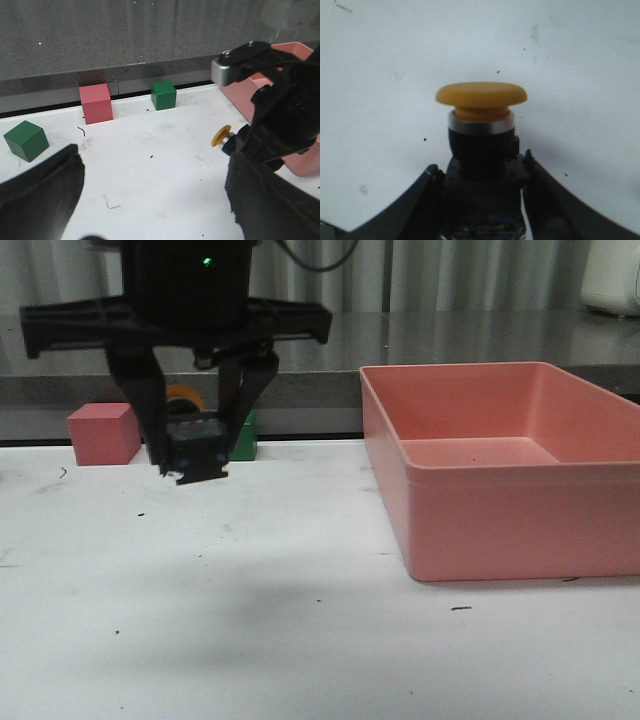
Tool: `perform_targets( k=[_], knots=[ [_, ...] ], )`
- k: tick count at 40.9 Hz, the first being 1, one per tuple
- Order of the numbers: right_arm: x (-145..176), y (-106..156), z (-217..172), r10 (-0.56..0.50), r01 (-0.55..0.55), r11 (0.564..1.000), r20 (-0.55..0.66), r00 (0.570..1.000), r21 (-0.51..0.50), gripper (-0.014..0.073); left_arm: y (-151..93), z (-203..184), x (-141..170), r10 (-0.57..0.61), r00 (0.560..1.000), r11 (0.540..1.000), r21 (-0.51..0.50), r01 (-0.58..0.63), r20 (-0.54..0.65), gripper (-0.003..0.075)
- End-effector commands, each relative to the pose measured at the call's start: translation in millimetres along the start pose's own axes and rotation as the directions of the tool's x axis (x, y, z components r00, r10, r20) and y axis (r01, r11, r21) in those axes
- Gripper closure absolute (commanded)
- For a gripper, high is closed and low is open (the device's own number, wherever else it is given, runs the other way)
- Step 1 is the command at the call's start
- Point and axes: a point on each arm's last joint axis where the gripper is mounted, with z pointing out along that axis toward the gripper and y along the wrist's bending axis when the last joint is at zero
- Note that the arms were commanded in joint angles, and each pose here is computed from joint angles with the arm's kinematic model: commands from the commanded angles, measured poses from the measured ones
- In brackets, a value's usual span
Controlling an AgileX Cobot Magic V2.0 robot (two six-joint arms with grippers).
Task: Place and stand button with both arms
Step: 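Carry the button toward the cubes and set it down on the table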
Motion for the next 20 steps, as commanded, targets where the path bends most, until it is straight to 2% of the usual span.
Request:
perform_targets(
  k=[1,11,20],
  knots=[
    [-16,3,-16,0.064,-0.063,0.998,0.096,0.993,-0.013,0.0279,-1,-2,-15,-0.002,0.995,1.0,0.011,0.001,0.098,0.0154],
    [-25,9,30,0.144,-0.147,0.989,0.074,0.987,0.024,0.0318,-1,-2,-15,-0.002,0.995,1.0,0.011,0.001,0.098,0.0154],
    [-30,6,52,0.326,-0.329,0.944,0.074,0.942,0.017,0.0318,-1,-2,-15,-0.002,0.995,1.0,0.011,0.001,0.098,0.0154]
  ],
)
